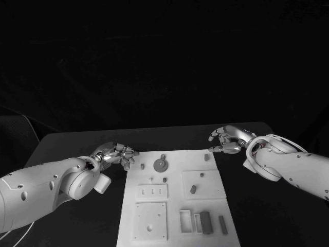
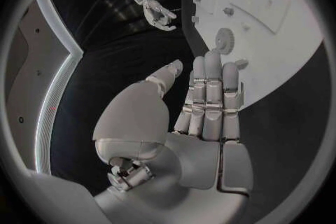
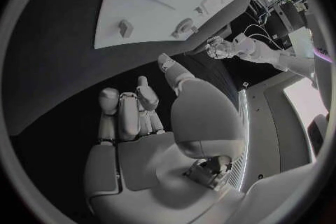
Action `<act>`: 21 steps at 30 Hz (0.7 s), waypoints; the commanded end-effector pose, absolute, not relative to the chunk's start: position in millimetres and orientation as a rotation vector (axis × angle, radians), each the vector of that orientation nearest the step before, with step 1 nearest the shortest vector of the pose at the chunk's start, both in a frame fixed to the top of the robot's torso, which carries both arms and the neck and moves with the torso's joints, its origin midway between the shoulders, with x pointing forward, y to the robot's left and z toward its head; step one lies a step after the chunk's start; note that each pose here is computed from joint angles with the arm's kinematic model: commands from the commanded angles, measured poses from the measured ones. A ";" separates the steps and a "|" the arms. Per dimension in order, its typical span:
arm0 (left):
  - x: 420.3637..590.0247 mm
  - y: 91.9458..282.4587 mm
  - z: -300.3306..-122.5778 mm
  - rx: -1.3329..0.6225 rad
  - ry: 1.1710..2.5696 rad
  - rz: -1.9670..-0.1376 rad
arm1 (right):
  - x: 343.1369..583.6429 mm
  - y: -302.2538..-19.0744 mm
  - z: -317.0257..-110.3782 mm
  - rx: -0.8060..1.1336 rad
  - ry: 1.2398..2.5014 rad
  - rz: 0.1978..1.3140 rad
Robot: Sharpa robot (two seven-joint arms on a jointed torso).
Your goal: Assemble the parts on the task board
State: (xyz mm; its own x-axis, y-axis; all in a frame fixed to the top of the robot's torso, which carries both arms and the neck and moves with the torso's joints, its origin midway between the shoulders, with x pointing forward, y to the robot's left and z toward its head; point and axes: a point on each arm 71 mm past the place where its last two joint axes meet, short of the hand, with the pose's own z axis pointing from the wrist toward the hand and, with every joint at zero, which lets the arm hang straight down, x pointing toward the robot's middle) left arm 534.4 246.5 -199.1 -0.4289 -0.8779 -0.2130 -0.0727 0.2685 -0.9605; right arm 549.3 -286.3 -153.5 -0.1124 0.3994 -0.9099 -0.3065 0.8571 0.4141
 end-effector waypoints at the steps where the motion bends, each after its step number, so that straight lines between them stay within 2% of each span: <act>1: 533.8 243.0 -198.9 -0.857 1.732 -1.273 | 548.7 -293.0 -154.3 0.050 1.585 0.602; 12: 533.1 241.9 -202.8 -0.861 1.739 -1.272 | 553.3 -312.3 -165.0 0.077 1.596 0.554; 21: 532.0 242.5 -206.0 -0.866 1.747 -1.271 | 552.4 -308.4 -186.6 0.067 1.653 0.555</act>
